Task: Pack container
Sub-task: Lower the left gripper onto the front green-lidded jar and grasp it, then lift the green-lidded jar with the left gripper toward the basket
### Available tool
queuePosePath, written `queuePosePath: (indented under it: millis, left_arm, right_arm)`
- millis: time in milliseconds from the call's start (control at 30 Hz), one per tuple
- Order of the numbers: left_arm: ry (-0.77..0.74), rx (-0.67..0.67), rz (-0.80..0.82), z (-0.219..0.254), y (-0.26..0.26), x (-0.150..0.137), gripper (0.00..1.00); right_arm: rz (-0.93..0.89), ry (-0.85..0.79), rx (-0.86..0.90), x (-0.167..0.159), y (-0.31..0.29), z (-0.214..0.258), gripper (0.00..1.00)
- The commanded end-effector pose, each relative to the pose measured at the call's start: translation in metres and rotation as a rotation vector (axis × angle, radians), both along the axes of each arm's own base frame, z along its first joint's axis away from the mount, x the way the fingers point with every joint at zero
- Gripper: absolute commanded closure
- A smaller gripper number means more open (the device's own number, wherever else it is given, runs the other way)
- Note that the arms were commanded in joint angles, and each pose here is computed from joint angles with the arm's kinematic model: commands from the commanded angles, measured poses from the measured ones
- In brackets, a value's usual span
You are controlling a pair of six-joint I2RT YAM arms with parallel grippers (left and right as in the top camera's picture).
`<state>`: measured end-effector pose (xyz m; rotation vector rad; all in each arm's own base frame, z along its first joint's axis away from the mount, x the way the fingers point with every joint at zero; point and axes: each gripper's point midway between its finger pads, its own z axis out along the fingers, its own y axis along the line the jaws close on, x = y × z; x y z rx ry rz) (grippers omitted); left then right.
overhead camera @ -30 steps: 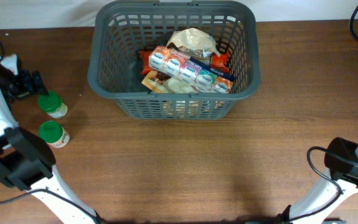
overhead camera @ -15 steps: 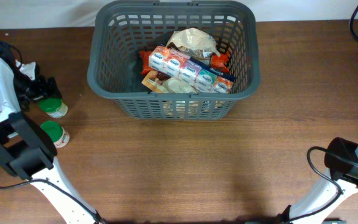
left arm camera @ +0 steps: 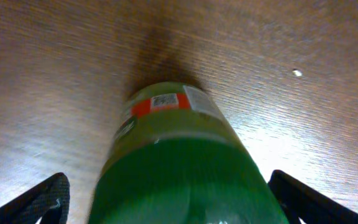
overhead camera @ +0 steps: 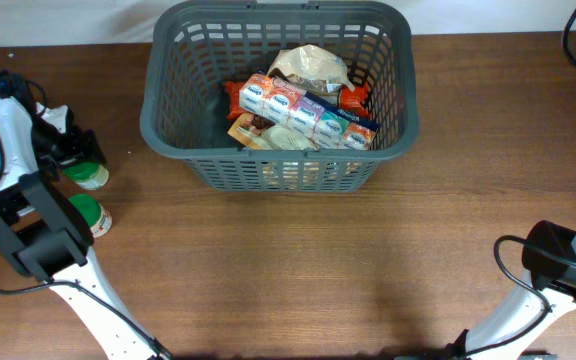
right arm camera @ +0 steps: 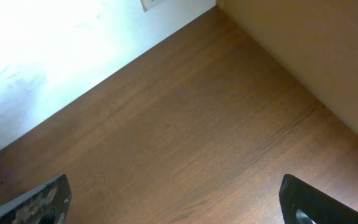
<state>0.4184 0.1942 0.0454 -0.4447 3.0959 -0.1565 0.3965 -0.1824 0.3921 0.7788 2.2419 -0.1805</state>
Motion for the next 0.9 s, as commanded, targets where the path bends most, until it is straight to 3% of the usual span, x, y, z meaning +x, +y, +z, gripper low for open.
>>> queuePosePath:
  millis: [0, 333, 500, 733, 800, 867]
  left_arm:
    - [0.059, -0.042, -0.030, -0.027, -0.013, -0.003, 0.16]
    - [0.087, -0.034, -0.049, -0.039, -0.018, -0.003, 0.17]
    - [0.094, -0.037, -0.049, -0.039, -0.019, -0.004, 0.27]
    - [0.114, -0.043, -0.046, -0.038, -0.020, -0.009, 0.28]
    - [0.116, -0.044, -0.046, -0.036, -0.020, -0.009, 0.37]
    - [0.115, -0.043, -0.046, -0.032, -0.020, -0.008, 0.60]
  right_arm:
    - [-0.011, -0.008, 0.007, -0.002, 0.000, 0.002, 0.01]
    - [-0.011, -0.008, 0.007, -0.002, 0.000, 0.002, 0.01]
    - [-0.011, -0.008, 0.007, -0.002, 0.000, 0.002, 0.01]
    - [-0.010, -0.009, 0.007, -0.002, 0.000, 0.002, 0.01]
    - [-0.010, -0.009, 0.007, -0.002, 0.000, 0.002, 0.01]
    - [-0.011, -0.008, 0.007, -0.002, 0.000, 0.002, 0.01]
